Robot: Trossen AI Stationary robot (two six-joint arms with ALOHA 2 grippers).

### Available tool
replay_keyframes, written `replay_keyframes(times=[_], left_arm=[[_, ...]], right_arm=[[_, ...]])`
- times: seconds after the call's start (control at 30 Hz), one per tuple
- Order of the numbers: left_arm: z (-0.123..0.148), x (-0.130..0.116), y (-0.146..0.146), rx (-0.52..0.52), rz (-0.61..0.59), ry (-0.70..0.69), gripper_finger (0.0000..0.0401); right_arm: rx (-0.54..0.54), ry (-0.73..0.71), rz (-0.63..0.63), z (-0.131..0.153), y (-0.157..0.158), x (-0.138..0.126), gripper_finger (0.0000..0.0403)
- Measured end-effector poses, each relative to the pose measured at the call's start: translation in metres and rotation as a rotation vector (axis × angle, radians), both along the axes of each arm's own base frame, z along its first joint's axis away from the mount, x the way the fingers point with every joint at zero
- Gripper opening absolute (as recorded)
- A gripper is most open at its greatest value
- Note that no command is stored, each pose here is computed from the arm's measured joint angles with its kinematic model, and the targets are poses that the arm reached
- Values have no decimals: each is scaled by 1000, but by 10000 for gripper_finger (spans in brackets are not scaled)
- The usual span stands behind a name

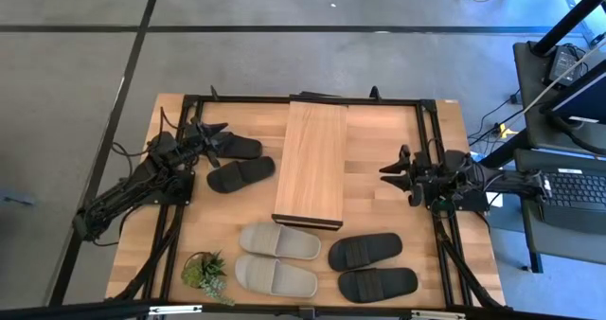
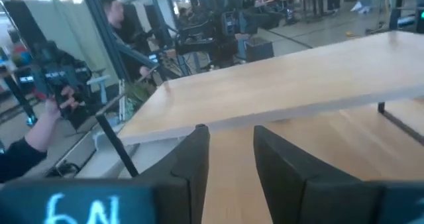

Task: Pick and place slides into the shelf
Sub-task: Put the top right black slide under the shelf

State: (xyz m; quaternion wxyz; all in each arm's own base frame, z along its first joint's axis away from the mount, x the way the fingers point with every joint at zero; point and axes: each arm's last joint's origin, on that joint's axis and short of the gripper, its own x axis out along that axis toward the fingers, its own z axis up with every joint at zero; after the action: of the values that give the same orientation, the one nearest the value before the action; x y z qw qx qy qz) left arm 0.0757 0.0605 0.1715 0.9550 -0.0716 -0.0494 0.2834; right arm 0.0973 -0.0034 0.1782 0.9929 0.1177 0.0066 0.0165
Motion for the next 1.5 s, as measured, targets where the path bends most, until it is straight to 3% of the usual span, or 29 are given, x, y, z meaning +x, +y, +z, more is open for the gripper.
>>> replay_keyframes(times=[0.3,0.6,0.83,1.23,1.5], left_arm=[[0,0,0,0,0,0,208],[0,0,0,0,1,0,208],[0,0,0,3,1,3,208],[0,-1,1,38,42,31,208],[-1,-1,1,32,41,36,208]], right_arm=[[-237,55,40,40,3,13,120],[-268,269,242,70,28,56,120],[-201,470,402,60,68,85,120],[-20,803,405,15,122,91,120],[-160,940,308,-10,128,87,120]])
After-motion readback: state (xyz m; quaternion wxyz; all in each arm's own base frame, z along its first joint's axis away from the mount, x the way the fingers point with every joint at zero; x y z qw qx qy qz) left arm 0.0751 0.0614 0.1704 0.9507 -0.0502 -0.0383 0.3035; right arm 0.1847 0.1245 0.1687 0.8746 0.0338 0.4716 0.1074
